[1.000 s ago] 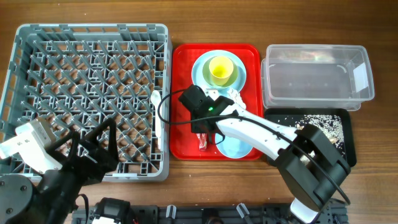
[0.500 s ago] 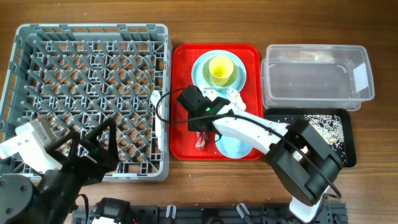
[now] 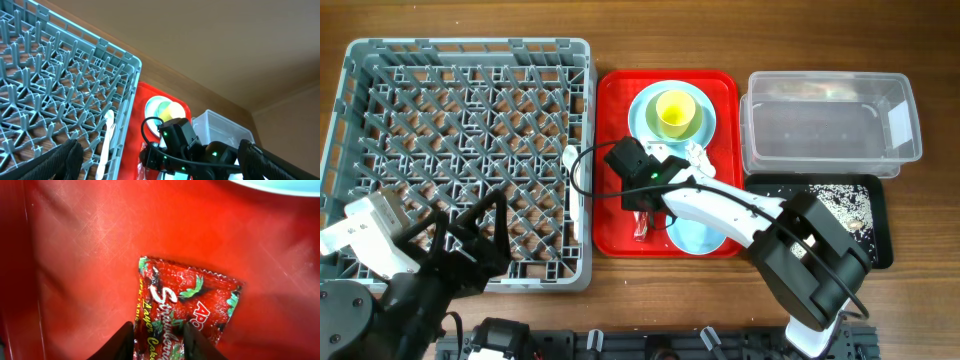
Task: Sort waste into correct bins and load items into the dishwasher rack
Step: 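Carry the wrapper with the right gripper and drop it into the clear bin, then move the right gripper back to the red tray and grasp the white tissue, then carry the tissue with the right gripper and drop it into the clear bin, then retract the right arm to rest and raise the left arm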
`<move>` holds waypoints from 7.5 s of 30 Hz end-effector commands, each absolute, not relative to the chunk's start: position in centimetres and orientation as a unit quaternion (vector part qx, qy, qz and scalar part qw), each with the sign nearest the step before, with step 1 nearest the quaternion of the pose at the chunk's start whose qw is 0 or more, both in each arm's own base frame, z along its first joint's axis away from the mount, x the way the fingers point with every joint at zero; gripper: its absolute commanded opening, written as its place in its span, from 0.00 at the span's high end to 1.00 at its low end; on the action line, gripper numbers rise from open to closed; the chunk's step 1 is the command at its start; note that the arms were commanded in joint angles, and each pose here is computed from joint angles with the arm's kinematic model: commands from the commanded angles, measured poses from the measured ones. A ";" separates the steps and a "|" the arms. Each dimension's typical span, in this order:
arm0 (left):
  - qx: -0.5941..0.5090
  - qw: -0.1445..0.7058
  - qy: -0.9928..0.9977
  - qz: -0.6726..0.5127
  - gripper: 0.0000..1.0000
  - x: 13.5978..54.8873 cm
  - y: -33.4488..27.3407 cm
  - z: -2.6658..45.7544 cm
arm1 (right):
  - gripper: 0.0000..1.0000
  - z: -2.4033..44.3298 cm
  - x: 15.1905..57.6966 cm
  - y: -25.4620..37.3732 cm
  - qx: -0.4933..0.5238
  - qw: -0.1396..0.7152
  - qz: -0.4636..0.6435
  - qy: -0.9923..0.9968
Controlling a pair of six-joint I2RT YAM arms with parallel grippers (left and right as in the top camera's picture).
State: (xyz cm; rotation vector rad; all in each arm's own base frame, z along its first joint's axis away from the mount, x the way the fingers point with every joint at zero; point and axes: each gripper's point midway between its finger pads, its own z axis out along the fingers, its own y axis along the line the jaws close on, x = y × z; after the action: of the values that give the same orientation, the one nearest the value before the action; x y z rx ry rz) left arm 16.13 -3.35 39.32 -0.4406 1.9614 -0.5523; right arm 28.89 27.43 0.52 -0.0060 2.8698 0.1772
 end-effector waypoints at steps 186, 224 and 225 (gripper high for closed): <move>-0.181 0.506 0.812 -0.226 0.00 16.2 -3.3 39.3 | 0.00 22.7 35.8 -5.8 0.220 0.335 0.013 0.916; -0.181 0.506 0.813 -0.226 0.00 16.2 -3.3 39.3 | 0.00 34.2 11.0 -2.1 0.200 0.538 0.035 0.818; -0.181 0.506 0.813 -0.226 0.00 16.2 -3.3 39.3 | 0.00 34.0 10.9 -2.1 0.200 0.535 0.035 0.820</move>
State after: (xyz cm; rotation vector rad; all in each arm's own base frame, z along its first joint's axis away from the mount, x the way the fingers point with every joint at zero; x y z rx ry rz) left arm 16.14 -3.35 39.29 -0.4409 1.9625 -0.5519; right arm 11.12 -2.30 34.31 0.4875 1.9410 0.0755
